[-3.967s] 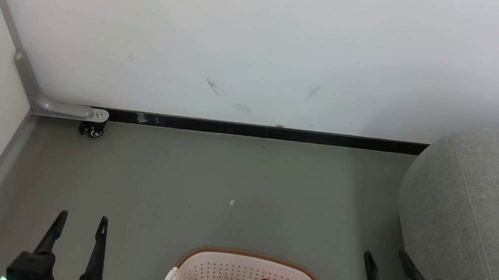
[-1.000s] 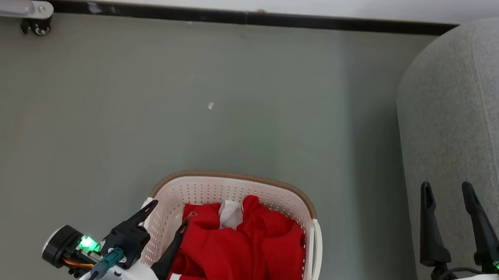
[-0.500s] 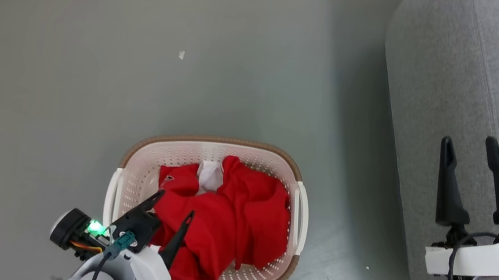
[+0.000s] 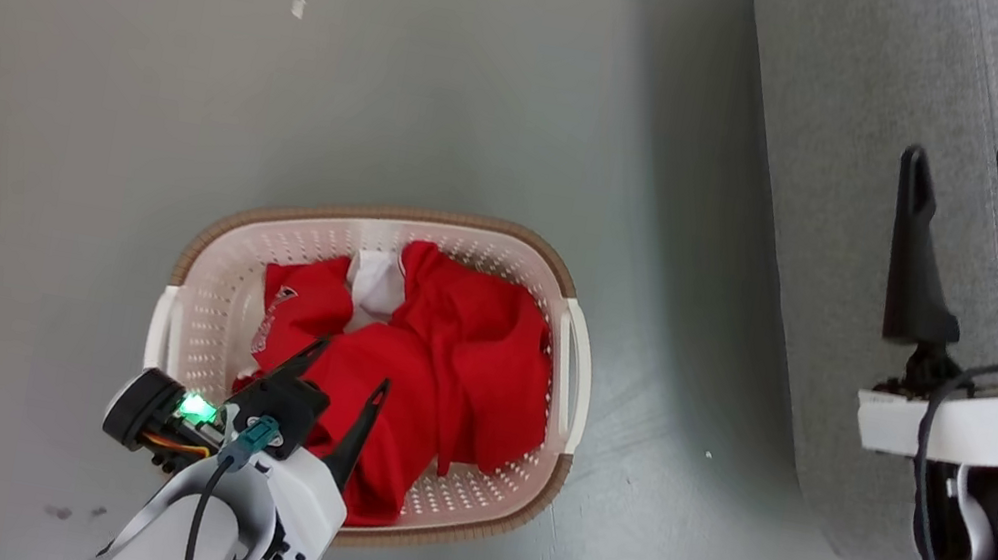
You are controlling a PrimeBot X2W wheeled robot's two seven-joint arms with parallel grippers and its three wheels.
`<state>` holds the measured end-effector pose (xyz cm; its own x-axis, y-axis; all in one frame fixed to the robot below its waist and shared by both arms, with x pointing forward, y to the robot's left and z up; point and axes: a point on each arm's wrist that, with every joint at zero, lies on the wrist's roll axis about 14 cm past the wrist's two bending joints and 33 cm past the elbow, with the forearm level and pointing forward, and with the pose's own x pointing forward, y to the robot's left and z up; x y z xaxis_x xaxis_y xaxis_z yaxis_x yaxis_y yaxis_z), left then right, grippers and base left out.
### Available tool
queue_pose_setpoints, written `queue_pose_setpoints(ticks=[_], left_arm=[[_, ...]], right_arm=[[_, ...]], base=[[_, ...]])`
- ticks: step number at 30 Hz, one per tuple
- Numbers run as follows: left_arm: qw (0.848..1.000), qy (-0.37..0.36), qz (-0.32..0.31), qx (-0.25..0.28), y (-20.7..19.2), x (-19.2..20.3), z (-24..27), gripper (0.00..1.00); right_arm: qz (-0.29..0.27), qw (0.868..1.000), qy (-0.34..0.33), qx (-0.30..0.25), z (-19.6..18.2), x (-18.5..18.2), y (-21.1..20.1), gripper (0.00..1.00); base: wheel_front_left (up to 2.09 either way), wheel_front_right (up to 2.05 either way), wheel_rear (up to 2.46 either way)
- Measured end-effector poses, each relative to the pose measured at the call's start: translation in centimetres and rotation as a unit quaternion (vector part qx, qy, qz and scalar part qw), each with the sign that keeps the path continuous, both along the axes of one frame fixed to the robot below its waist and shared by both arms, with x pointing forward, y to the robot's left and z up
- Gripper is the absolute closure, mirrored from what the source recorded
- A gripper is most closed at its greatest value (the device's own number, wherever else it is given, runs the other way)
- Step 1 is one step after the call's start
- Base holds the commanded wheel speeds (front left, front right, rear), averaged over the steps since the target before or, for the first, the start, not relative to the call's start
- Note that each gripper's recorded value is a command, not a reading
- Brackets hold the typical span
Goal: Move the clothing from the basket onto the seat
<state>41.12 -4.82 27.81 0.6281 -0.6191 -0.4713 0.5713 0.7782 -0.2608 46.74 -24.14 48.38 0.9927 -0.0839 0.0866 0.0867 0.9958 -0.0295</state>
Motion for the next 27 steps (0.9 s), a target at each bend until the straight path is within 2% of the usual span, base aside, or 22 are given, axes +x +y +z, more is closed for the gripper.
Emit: queue_pose_setpoints(ticks=[18,27], left_arm=[[0.996,0.062,-0.069,0.013,-3.3,-1.5,-5.1,0.0],[0.988,0.106,-0.103,0.054,-3.6,-3.0,-8.3,0.0]], right_arm=[[-0.017,1.0,0.006,0.002,-1.8,2.8,-1.9,0.0],[-0.028,0.999,0.015,0.001,-2.8,3.1,-2.8,0.0]], base=[[0.0,0.0,0.0],[0.0,0.0,0.0]])
